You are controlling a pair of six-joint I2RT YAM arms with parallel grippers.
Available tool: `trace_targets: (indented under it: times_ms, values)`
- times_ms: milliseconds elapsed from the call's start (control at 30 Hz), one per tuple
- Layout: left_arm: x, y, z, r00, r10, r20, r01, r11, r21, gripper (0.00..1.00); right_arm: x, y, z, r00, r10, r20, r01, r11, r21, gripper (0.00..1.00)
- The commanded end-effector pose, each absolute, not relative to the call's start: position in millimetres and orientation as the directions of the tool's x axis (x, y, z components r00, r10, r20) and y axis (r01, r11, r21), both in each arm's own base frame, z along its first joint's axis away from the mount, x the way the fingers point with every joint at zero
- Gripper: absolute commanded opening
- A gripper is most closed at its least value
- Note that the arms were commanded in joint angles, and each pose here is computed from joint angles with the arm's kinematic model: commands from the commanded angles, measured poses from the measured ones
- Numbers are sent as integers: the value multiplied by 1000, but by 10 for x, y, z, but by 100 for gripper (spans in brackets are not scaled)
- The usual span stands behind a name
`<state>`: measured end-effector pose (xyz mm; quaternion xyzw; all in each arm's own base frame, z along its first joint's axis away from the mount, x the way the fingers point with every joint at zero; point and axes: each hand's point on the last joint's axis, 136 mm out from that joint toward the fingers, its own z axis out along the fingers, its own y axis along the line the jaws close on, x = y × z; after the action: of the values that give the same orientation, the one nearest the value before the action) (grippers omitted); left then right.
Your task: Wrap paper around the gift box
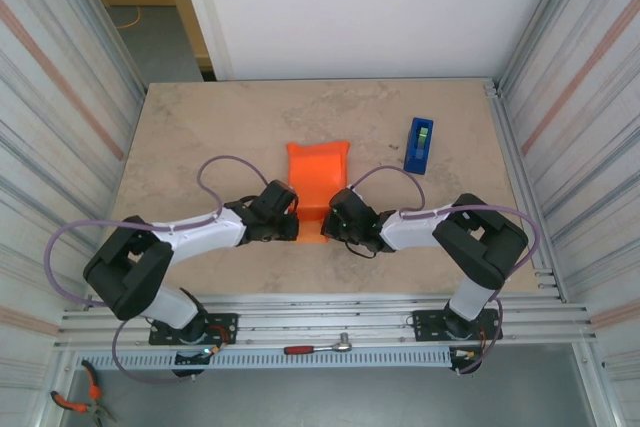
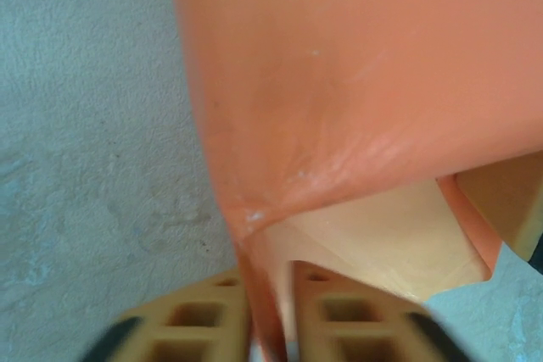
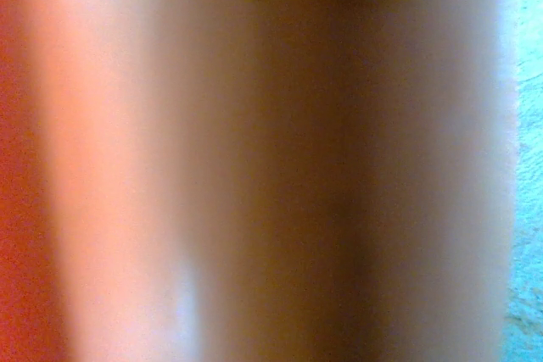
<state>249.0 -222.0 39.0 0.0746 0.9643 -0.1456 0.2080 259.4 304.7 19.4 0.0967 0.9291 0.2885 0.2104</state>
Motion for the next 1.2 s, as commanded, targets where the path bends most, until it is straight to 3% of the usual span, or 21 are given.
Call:
trace_targets:
  times_ms: [0, 67, 233, 367, 833, 1033, 1167]
  values:
    - [2507, -2177, 599, -884, 78, -460, 206, 950, -234, 43, 2489, 2958, 32, -905, 300, -301, 97, 835, 541, 0]
    - [2471, -2107, 618, -885, 58, -462, 183, 956, -230, 53, 2488, 2957, 32, -905, 300, -301, 97, 835, 541, 0]
    - [2383, -2000, 584, -890, 29, -454, 148, 962, -228, 54, 2485, 2954, 29, -905, 301, -300, 98, 835, 541, 0]
    - [2344, -2018, 545, -894, 27, -447, 153, 956, -248, 44, 2487, 2956, 35, -905, 301, -301, 97, 835, 542, 0]
    - [2324, -2109, 394, -906, 53, -421, 173, 952, -251, 31, 2485, 2944, 26, -904, 302, -302, 100, 837, 539, 0]
    - [2348, -2162, 373, -906, 61, -419, 182, 949, -256, 3, 2487, 2946, 28, -904, 302, -302, 99, 836, 540, 0]
    - [2396, -2245, 486, -897, 63, -438, 201, 940, -277, 0, 2487, 2948, 36, -904, 302, -303, 98, 835, 541, 0]
